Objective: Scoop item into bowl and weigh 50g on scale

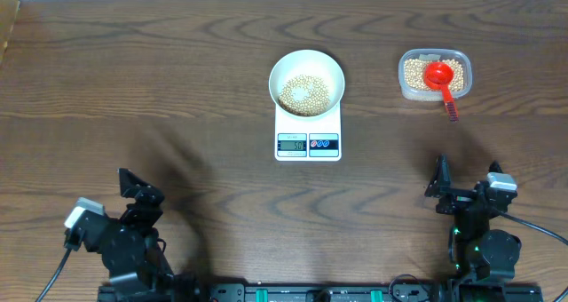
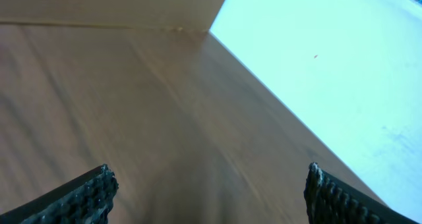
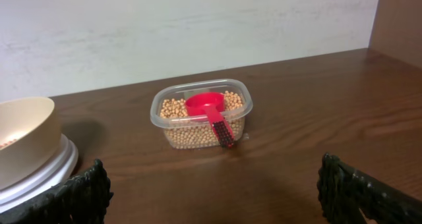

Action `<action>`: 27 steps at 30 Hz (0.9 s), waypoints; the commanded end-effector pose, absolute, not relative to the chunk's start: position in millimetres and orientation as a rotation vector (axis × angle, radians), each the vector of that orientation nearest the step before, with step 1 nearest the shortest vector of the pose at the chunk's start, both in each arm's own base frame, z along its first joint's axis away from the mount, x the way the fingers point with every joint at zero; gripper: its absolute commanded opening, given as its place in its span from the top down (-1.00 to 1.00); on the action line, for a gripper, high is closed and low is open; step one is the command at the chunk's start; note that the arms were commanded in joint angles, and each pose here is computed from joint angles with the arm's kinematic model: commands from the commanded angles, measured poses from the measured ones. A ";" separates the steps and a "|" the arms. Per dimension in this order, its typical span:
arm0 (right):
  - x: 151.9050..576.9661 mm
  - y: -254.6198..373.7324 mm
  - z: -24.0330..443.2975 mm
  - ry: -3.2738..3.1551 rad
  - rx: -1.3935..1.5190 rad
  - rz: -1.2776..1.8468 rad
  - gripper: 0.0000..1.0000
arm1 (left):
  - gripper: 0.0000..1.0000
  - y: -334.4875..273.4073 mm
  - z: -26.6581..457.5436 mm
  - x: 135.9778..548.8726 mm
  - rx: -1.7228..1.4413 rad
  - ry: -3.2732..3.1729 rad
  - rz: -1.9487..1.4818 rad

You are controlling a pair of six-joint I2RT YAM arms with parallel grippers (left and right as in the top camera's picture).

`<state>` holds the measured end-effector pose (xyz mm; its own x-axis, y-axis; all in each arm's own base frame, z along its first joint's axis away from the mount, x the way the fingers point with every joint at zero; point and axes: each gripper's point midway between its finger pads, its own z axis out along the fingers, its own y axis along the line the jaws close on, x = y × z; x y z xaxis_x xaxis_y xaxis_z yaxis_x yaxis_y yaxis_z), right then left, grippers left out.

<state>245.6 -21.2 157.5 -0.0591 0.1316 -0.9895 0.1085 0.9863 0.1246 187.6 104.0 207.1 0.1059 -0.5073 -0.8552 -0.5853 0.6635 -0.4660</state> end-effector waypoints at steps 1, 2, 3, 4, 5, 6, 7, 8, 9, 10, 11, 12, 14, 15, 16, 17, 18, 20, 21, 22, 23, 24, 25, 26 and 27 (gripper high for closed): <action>245.4 -19.4 157.6 1.631 0.183 0.028 -0.99 | -0.86 102.4 207.8 192.3 -0.869 1.505 0.090; 245.4 -19.4 157.6 1.631 0.183 0.028 -0.99 | -0.86 101.9 208.6 194.5 -0.844 1.497 0.098; 245.4 -19.4 157.6 1.631 0.183 0.028 -0.99 | -0.86 101.7 209.2 195.9 -0.829 1.490 0.103; 245.4 -19.4 157.6 1.631 0.183 0.028 -0.99 | -0.86 101.3 211.0 198.2 -0.801 1.478 0.112; 245.4 -19.4 157.6 1.631 0.183 0.028 -0.98 | -0.86 101.0 212.3 199.4 -0.783 1.471 0.120; 245.4 -19.4 157.6 1.631 0.183 0.028 -0.99 | -0.86 100.8 213.2 200.5 -0.766 1.468 0.129; 245.4 -19.4 157.6 1.631 0.183 0.028 -0.99 | -0.86 100.7 214.5 201.3 -0.749 1.463 0.140; 245.4 -19.4 157.6 1.631 0.183 0.028 -0.99 | -0.86 100.2 217.1 202.7 -0.718 1.458 0.158; 245.4 -19.4 157.6 1.631 0.183 0.028 -0.98 | -0.86 99.5 220.3 204.0 -0.682 1.453 0.179; 245.4 -19.4 157.6 1.631 0.183 0.028 -0.98 | -0.86 97.5 223.7 206.0 -0.630 1.453 0.204; 245.4 -19.4 157.6 1.631 0.183 0.028 -0.98 | -0.86 96.5 226.9 206.8 -0.587 1.451 0.234; 245.4 -19.4 157.6 1.631 0.183 0.028 -0.99 | -0.86 94.7 231.4 208.0 -0.531 1.448 0.269; 245.4 -19.4 157.6 1.631 0.183 0.028 -0.99 | -0.86 87.9 239.0 211.2 -0.393 1.457 0.343; 245.4 -19.4 157.6 1.631 0.183 0.028 -0.99 | -0.86 84.7 242.8 212.1 -0.332 1.458 0.378; 245.4 -19.4 157.6 1.631 0.183 0.028 -0.99 | -0.86 83.5 245.9 212.2 -0.298 1.454 0.402; 245.4 -19.4 157.6 1.631 0.183 0.028 -0.99 | -0.86 80.7 248.9 213.0 -0.251 1.451 0.425; 245.4 -19.4 157.6 1.631 0.183 0.028 -0.99 | -0.86 75.1 249.9 215.3 -0.173 1.460 0.456; 245.4 -19.4 157.6 1.631 0.183 0.028 -0.98 | -0.86 61.5 249.8 220.4 -0.003 1.474 0.506; 245.4 -19.4 157.6 1.631 0.183 0.028 -0.99 | -0.86 55.7 248.0 222.4 0.066 1.481 0.522; 245.4 -19.4 157.6 1.631 0.183 0.028 -0.99 | -0.86 49.2 246.7 224.2 0.131 1.483 0.528; 245.4 -19.4 157.6 1.631 0.183 0.028 -0.98 | -0.86 44.9 244.4 225.4 0.168 1.488 0.523; 245.4 -19.4 157.6 1.631 0.183 0.028 -0.99 | -0.86 42.1 241.3 226.3 0.184 1.498 0.509; 245.4 -19.4 157.4 1.632 0.183 0.028 -0.99 | -0.86 41.2 237.9 226.7 0.190 1.511 0.503; 245.4 -19.4 157.6 1.631 0.183 0.028 -0.99 | -0.86 39.3 232.6 227.4 0.203 1.531 0.490; 245.4 -19.4 157.6 1.631 0.183 0.028 -0.99 | -0.86 36.7 224.0 228.1 0.215 1.563 0.468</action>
